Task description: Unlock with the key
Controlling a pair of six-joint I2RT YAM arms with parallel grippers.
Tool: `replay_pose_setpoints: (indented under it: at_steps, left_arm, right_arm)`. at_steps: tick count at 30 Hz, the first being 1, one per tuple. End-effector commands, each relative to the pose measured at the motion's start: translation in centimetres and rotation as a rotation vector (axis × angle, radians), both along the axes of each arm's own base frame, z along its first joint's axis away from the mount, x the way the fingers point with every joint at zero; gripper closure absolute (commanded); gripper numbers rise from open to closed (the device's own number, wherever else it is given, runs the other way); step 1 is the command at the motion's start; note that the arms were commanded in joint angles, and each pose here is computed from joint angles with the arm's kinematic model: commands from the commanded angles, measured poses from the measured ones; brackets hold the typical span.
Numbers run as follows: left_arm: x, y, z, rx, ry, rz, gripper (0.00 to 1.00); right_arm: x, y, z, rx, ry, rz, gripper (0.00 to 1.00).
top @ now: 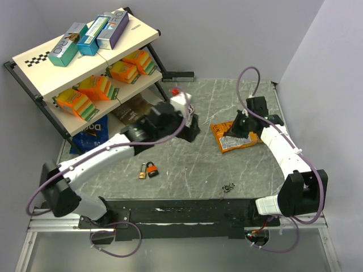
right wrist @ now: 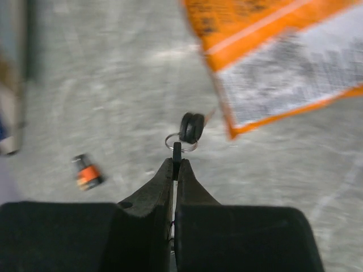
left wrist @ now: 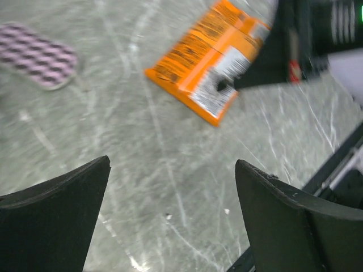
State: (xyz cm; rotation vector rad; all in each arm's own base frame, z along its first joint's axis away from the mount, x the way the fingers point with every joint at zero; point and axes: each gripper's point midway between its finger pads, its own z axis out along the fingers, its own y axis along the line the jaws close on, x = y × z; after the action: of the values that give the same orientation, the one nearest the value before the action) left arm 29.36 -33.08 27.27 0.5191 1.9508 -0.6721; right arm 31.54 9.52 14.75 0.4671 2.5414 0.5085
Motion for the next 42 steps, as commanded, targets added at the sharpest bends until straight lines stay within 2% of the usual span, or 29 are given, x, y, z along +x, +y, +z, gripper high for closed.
replay_pose_setpoints:
  at_steps: [1,7,14,20,29,32,38,40,42]
  left_arm:
    - [-0.9,-3.4,1.7,0.026,-0.099,-0.060,0.05]
    - [-2.6,-7.6,-0.3,0.119,-0.172,-0.118,0.08]
    - [-2.3,-8.5,-1.8,0.177,-0.205,-0.067,0.15]
    - [-1.0,-8.4,-2.0,0.215,-0.241,0.010,0.29]
    - [-0.8,-9.4,-3.4,0.259,-0.250,-0.005,0.49]
    - [-0.7,-9.6,-3.8,0.279,-0.249,-0.007,0.53]
    - [-0.5,-9.5,-4.4,0.298,-0.246,0.004,0.52]
    - [-0.5,-9.6,-4.6,0.303,-0.246,-0.001,0.61]
    - [-0.5,-9.8,-5.1,0.316,-0.241,-0.008,0.76]
  right_arm:
    - [0.3,4.1,6.4,0.228,-0.087,0.059,1.00]
    - [-0.1,8.0,8.7,0.399,-0.075,0.087,1.00]
    - [-0.2,9.1,9.1,0.403,-0.063,0.113,1.00]
    - [-0.5,9.2,9.0,0.401,-0.054,0.123,1.00]
    - [-0.6,9.3,8.8,0.402,-0.042,0.135,1.00]
    - [-0.5,9.4,8.8,0.404,-0.040,0.137,1.00]
    - [-0.4,9.4,8.8,0.405,-0.038,0.139,1.00]
    - [-0.4,9.5,8.7,0.407,-0.037,0.139,1.00]
    - [-0.4,9.5,8.7,0.411,-0.035,0.137,1.00]
